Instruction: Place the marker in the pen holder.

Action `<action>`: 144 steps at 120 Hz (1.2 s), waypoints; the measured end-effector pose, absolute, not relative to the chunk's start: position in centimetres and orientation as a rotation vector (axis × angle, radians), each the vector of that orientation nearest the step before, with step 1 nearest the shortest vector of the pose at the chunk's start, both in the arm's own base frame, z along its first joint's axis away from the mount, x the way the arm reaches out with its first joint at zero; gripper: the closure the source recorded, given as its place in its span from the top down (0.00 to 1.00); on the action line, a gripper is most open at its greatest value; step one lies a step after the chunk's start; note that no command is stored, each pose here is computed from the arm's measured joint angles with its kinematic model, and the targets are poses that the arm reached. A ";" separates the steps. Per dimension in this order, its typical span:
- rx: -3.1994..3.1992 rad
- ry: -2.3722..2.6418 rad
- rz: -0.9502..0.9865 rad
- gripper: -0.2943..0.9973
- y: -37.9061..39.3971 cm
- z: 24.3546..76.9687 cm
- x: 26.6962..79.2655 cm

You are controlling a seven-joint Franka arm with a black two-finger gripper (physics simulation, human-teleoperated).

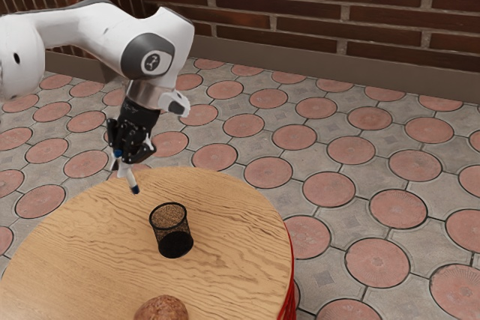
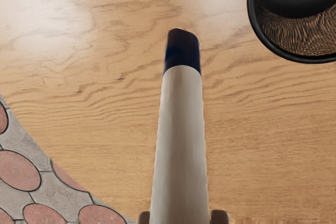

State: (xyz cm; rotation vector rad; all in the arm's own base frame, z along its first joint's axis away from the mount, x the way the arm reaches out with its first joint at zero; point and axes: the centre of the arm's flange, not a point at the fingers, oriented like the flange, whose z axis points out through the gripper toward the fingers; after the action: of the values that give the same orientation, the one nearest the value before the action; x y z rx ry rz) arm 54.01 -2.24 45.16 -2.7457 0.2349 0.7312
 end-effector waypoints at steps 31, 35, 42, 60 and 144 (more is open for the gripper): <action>-2.681 0.212 0.880 0.20 -3.7 42.2 56.1; -2.682 0.221 0.875 0.20 -4.2 42.4 56.3; -2.682 0.245 0.874 0.21 -5.2 42.5 56.3; -2.680 0.282 0.929 0.22 -7.0 40.8 56.3; -2.739 0.310 0.936 0.21 -7.9 36.6 58.7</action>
State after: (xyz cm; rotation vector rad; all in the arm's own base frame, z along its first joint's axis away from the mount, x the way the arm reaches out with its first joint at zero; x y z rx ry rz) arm 58.72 -7.88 36.61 -2.7386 0.3096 0.9358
